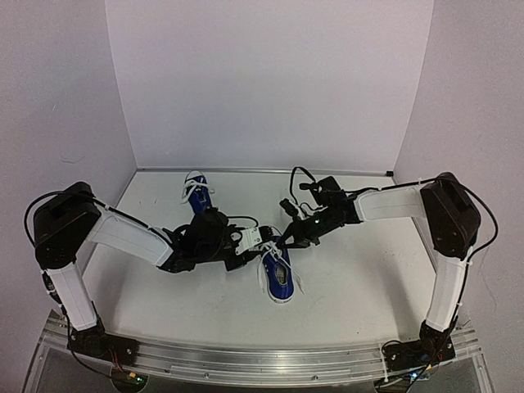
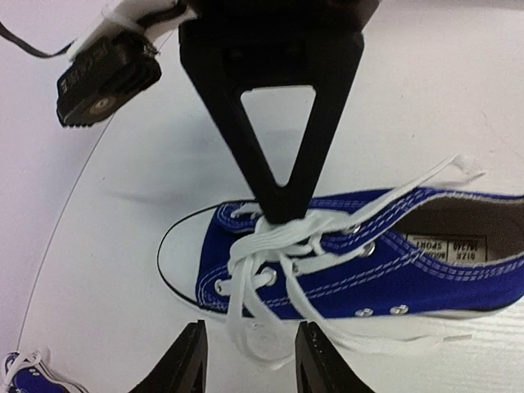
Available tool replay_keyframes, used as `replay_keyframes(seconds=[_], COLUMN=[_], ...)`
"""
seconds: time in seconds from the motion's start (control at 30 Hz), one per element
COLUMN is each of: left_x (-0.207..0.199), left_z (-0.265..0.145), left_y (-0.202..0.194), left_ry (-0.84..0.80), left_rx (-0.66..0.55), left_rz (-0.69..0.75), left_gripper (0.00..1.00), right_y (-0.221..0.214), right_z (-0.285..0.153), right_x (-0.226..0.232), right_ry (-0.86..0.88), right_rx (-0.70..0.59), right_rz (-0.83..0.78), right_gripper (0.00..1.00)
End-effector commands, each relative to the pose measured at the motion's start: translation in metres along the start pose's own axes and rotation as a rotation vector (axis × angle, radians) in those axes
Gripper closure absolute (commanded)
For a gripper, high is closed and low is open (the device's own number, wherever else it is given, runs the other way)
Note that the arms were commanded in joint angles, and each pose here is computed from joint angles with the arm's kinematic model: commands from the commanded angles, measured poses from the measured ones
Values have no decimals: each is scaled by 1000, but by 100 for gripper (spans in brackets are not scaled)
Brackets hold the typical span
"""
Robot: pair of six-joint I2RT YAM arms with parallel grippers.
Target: Tie the shoes
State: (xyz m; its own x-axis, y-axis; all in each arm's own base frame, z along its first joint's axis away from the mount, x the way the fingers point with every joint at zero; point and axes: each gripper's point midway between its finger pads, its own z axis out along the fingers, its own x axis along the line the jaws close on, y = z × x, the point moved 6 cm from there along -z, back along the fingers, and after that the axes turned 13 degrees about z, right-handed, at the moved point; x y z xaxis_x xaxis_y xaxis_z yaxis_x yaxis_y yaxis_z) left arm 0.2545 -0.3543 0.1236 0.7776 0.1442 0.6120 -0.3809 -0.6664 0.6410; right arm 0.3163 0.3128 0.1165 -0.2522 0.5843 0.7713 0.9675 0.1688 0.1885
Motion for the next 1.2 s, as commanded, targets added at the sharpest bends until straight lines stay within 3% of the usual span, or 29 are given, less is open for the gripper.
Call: replay_keyframes(seconds=[0.0,0.2,0.5,0.67,0.9,1.17], left_x=[18,23,21,25,26,21], left_z=[-10,-5,3,11,35,39], left_y=[-9,-5,14,15,5,2], left_ry=[-33,-126,-238,-237,-214,-247], left_rx=[32,-21,-115,-109,-48,-41], left_rz=[-51,-84,-126,-140,-173,-190], left_gripper=[55,45,47,47,57,80], right_y=[6,7,9,9,9,9], right_z=[-15,-16,-17,-17,-18,-22], right_x=[14,15,17,18,18,18], right_ry=[6,5,7,10,7,-8], right_rx=[-56,-61,-65,-65,-71,-87], right_rz=[-50,-53,-55,-57,-57,-57], right_gripper=[100,100,100,100,100,100])
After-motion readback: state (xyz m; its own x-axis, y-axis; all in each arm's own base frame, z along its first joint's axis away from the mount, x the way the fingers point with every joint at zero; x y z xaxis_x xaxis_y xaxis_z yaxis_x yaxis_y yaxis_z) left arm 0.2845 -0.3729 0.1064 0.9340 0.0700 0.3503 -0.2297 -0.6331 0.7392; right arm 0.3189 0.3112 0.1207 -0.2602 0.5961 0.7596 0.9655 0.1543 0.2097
